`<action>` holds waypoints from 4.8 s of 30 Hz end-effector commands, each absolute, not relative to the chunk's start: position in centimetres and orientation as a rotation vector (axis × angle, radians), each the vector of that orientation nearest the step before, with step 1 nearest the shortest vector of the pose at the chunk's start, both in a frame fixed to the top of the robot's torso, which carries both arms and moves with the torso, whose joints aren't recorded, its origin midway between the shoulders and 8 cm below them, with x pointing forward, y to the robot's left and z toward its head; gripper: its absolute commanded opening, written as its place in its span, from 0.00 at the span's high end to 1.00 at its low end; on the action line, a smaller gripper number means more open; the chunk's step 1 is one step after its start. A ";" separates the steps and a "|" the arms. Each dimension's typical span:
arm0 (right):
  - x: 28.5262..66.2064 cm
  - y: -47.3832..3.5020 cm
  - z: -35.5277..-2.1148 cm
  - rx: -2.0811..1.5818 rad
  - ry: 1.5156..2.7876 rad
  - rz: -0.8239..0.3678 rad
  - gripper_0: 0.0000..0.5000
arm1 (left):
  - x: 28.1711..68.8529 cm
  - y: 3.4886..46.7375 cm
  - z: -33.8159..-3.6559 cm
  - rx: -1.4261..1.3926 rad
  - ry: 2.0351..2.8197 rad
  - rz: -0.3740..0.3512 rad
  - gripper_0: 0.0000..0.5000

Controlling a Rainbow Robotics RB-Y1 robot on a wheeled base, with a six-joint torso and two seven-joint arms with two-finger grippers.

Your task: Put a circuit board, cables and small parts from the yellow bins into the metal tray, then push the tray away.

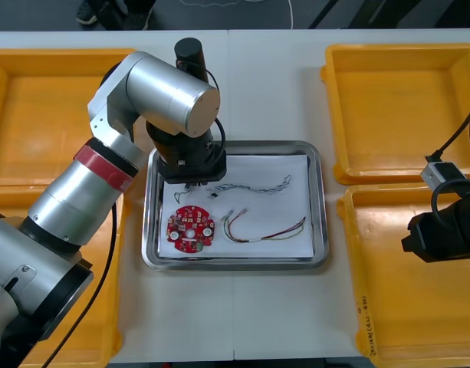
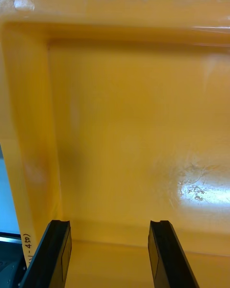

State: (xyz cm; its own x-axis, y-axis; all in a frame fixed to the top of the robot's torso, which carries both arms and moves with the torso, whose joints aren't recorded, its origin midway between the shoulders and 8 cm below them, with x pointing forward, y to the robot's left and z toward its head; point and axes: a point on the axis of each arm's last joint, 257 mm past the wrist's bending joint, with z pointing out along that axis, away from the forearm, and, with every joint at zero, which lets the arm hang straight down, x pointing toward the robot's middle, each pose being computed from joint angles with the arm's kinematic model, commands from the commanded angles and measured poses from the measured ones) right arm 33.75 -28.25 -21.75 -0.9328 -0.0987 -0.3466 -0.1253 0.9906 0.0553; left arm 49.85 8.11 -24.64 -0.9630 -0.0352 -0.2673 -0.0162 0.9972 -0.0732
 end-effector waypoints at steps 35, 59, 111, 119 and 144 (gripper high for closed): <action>33.1 -27.0 -21.8 -0.186 2.779 0.132 0.07 | 49.8 12.4 -10.2 0.151 2.607 -0.098 0.00; 34.6 -17.0 -20.1 -1.116 2.438 -0.080 0.10 | 45.4 27.1 -10.5 0.187 2.662 -0.058 0.00; 33.9 1.7 -25.3 -2.054 1.874 -0.218 0.10 | 35.9 39.8 -16.6 -0.086 2.692 0.099 0.00; 34.6 2.6 -26.8 -2.091 1.837 -0.255 0.10 | 35.8 39.7 -16.6 -0.081 2.693 0.095 0.00; 35.3 2.2 -29.4 -2.151 1.800 -0.330 0.10 | 35.7 39.5 -16.7 -0.072 2.698 0.083 0.00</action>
State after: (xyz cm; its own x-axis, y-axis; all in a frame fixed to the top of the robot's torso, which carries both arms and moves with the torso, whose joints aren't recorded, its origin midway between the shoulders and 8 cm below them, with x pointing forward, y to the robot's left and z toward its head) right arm 35.28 0.16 -30.61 0.0998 -0.9946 -0.0281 -0.9353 -0.0842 -0.3438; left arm 36.21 38.05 -17.96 -0.9112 -0.0411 -0.4099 -0.0486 0.9988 0.0079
